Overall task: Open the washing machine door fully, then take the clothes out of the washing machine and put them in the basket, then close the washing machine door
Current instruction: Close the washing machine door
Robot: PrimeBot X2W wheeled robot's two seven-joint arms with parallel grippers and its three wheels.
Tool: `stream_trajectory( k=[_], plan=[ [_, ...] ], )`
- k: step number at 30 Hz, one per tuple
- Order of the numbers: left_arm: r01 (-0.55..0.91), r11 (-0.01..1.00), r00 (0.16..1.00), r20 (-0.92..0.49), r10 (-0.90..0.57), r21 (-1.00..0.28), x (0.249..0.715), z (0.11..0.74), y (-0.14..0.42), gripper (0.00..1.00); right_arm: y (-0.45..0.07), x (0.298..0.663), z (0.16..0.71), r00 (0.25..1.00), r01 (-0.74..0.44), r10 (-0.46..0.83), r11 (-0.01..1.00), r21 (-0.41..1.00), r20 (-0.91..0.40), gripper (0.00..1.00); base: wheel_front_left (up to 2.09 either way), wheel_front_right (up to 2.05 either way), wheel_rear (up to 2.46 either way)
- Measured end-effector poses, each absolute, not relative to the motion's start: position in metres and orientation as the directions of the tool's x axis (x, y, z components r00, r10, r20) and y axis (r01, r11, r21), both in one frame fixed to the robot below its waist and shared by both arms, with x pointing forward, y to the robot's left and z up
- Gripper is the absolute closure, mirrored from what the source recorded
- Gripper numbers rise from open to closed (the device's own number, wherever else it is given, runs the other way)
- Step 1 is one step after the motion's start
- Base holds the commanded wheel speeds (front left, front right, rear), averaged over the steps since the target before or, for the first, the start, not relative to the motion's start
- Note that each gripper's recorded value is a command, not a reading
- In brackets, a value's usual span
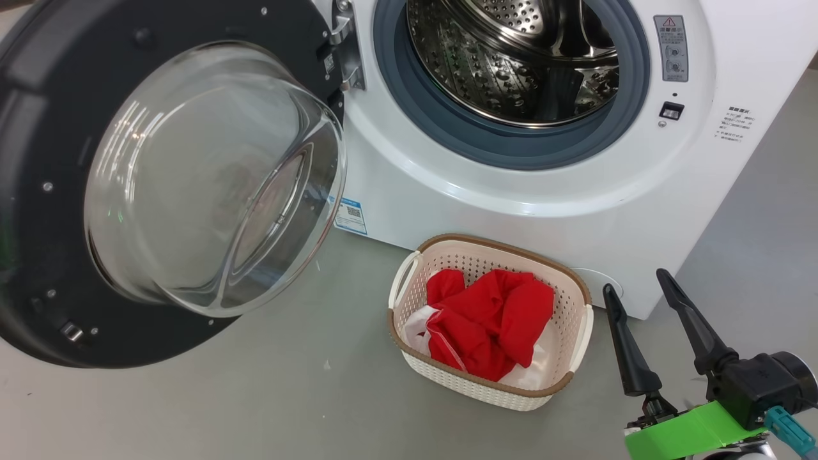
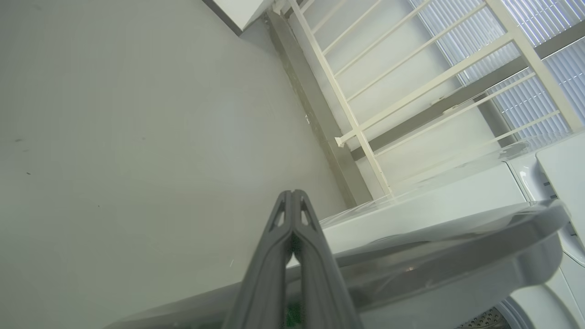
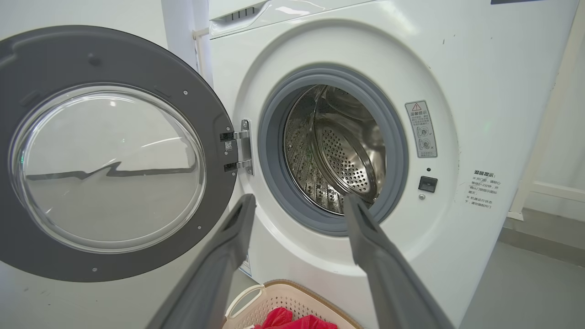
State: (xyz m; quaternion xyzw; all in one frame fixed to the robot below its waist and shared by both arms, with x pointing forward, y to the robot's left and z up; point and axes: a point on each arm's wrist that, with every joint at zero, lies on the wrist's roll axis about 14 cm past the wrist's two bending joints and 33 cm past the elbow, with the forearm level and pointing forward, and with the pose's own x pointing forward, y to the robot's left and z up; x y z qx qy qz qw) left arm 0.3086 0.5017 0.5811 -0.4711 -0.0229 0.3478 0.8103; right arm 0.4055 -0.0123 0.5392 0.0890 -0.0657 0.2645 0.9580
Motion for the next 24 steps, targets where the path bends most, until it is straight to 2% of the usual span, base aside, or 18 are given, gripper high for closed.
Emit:
stream_trajectory(
  k=[11, 24],
  plan=[
    [-0.508, 0.356, 0.821, -0.317, 0.475, -0.784, 0.315, 0.582, 0.487, 1.00, -0.007, 0.405, 0.541, 0.843, -0.531, 0.507, 0.836, 0.137, 0.177, 0.00, 0.00, 0.00, 0.00],
    [-0.436, 0.410, 0.877, -0.275, 0.394, -0.801, 0.320, 0.593, 0.471, 1.00, -0.003, 0.404, 0.541, 0.839, -0.540, 0.515, 0.830, 0.142, 0.178, 0.00, 0.00, 0.00, 0.00]
  ],
)
